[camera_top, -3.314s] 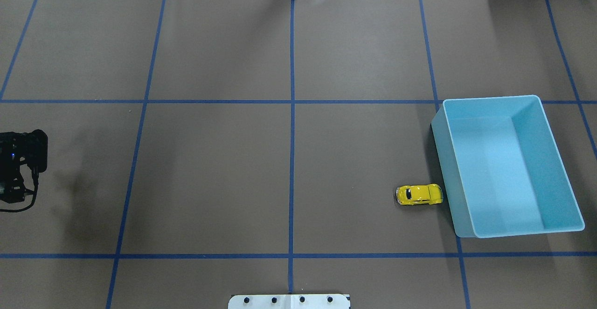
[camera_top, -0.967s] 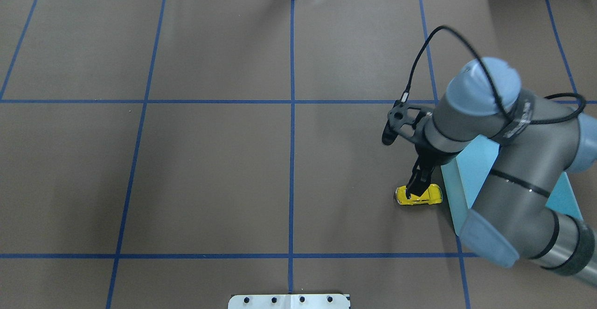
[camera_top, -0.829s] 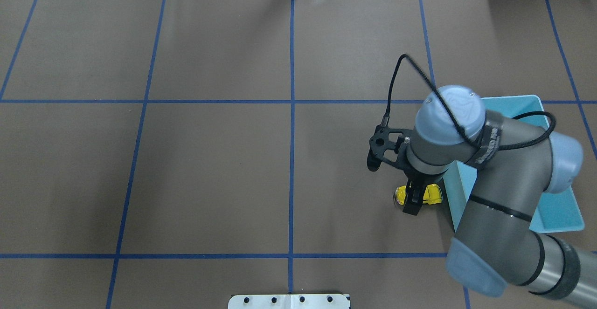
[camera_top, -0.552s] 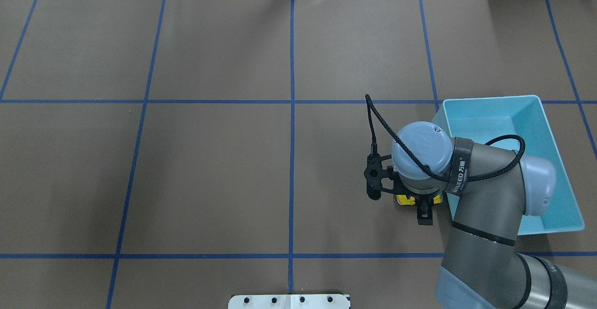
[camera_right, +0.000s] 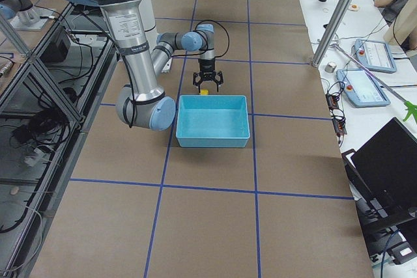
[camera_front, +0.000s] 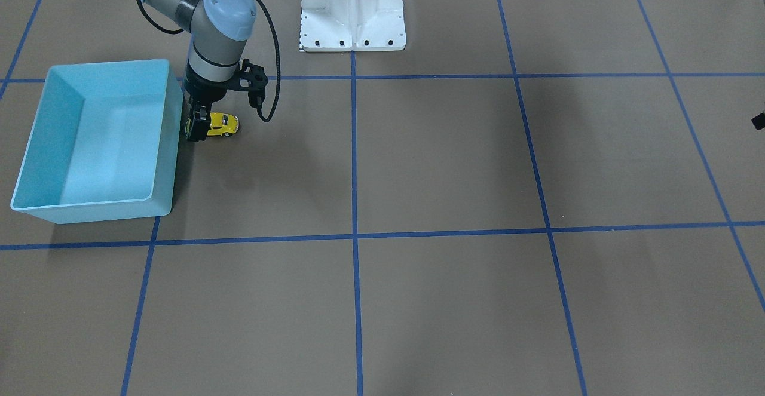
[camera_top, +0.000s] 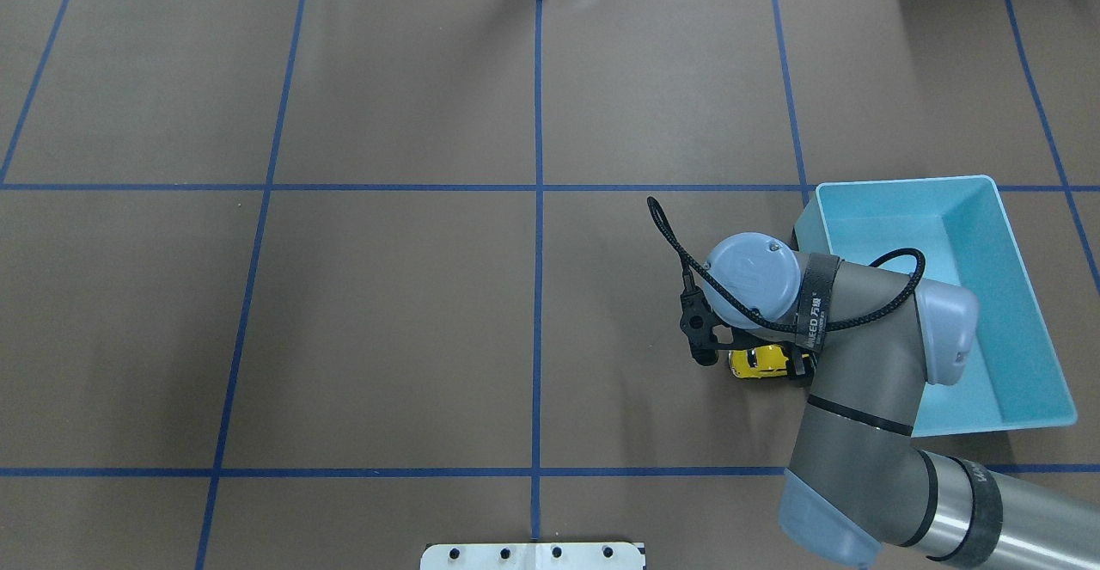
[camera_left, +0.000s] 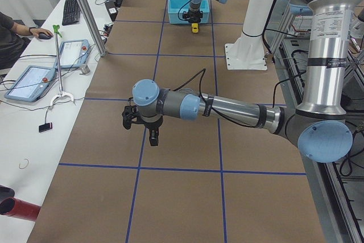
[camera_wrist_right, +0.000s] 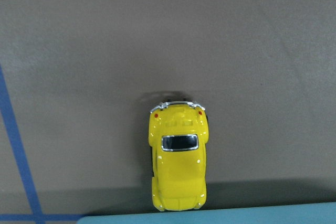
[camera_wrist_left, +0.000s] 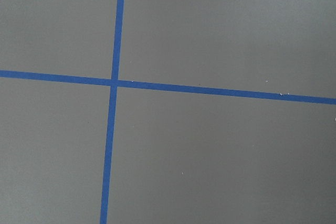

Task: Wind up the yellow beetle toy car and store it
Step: 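Close the right gripper around the yellow car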

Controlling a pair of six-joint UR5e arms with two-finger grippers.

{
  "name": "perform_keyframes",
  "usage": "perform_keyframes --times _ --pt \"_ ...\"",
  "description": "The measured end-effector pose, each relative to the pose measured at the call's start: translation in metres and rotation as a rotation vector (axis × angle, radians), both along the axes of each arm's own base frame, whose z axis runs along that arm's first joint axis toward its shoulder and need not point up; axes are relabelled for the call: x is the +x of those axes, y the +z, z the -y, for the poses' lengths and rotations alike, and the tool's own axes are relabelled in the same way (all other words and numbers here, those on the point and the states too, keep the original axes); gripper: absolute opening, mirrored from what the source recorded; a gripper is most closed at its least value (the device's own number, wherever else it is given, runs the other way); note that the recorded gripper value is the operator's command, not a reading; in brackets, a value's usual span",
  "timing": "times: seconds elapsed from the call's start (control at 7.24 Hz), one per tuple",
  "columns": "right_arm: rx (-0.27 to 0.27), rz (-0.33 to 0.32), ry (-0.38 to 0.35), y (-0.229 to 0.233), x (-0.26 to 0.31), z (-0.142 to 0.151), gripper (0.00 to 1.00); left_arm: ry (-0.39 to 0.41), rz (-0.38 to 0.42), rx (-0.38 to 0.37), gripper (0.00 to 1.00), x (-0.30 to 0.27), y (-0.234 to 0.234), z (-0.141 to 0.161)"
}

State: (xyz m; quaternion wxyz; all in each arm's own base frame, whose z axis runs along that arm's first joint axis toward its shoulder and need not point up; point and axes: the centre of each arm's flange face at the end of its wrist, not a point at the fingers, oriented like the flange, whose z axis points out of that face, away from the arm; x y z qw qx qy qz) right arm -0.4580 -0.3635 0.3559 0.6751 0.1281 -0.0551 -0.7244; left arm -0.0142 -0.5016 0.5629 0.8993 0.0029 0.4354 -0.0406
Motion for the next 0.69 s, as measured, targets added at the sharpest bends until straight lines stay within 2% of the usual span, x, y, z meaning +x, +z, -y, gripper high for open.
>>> perform_keyframes --times 0.28,0.69 --pt "0.001 0.023 0.008 0.012 -0.013 0.008 0.99 0.004 0.002 0.003 1.00 0.000 0.001 -0.003" --pt "-0.071 0.057 -0.005 0.018 -0.014 0.011 0.99 0.007 0.003 -0.001 1.00 0.000 0.005 -0.002"
